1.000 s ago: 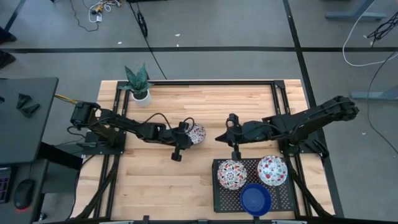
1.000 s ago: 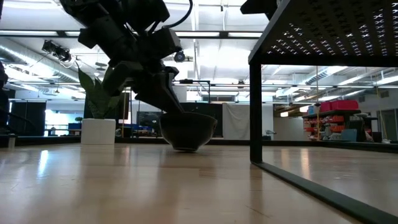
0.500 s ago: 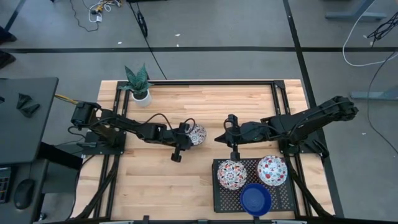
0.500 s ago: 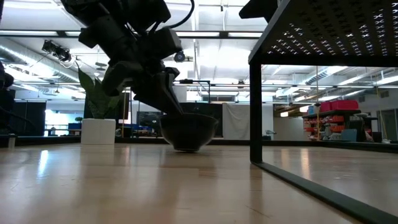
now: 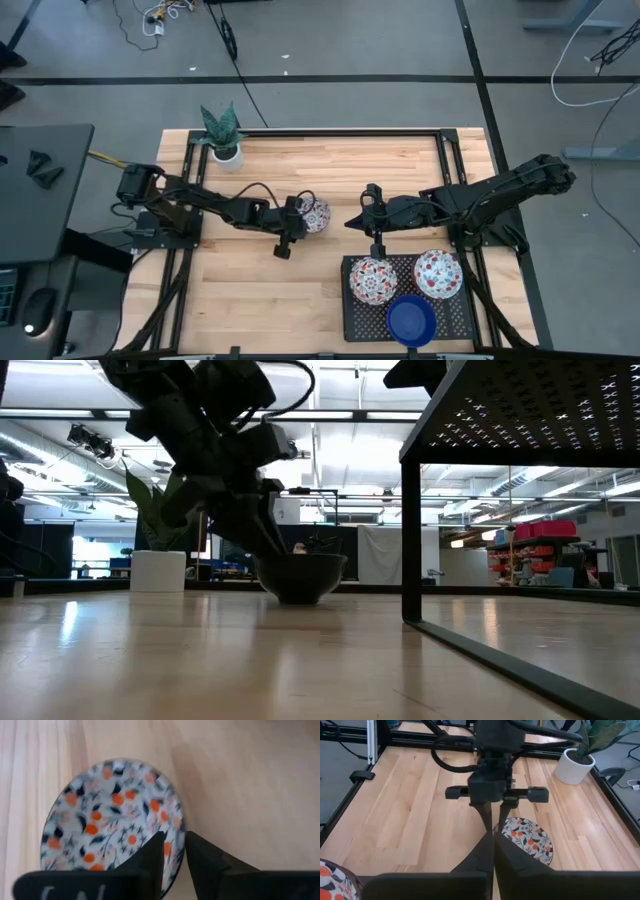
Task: Pick & Place Mini bowls
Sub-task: Stack the orange patterned bowl on top of the stacked orange patterned bowl on the shelf
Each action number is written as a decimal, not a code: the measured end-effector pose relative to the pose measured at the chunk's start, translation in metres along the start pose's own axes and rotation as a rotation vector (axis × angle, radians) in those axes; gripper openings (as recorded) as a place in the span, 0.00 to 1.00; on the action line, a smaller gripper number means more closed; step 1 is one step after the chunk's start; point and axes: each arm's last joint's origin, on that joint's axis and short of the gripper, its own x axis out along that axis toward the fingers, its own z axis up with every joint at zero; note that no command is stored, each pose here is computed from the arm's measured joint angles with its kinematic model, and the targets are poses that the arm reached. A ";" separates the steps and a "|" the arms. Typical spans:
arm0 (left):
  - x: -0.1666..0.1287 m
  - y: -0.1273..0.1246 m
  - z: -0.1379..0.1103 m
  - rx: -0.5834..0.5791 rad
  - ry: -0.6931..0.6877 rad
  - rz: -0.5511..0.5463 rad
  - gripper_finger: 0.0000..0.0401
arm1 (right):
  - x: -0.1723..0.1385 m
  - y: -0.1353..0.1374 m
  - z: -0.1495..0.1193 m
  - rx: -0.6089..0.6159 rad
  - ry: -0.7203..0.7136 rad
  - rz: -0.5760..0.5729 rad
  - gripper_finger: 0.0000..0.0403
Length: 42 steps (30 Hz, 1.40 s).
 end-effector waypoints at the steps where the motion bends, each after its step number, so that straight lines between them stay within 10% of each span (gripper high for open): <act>1: 0.000 0.001 -0.001 -0.002 0.010 0.000 0.22 | 0.000 0.000 0.000 0.000 0.000 0.000 0.03; 9: 0.007 0.002 -0.005 0.004 0.032 0.003 0.25 | 0.000 0.000 0.001 0.000 -0.007 0.002 0.03; 21: 0.003 0.003 0.003 0.076 0.022 0.018 0.03 | 0.000 0.000 0.001 -0.004 -0.008 0.003 0.03; 42: -0.089 0.000 0.145 0.233 -0.181 0.031 0.03 | -0.034 0.029 0.036 -0.278 -0.003 0.198 0.43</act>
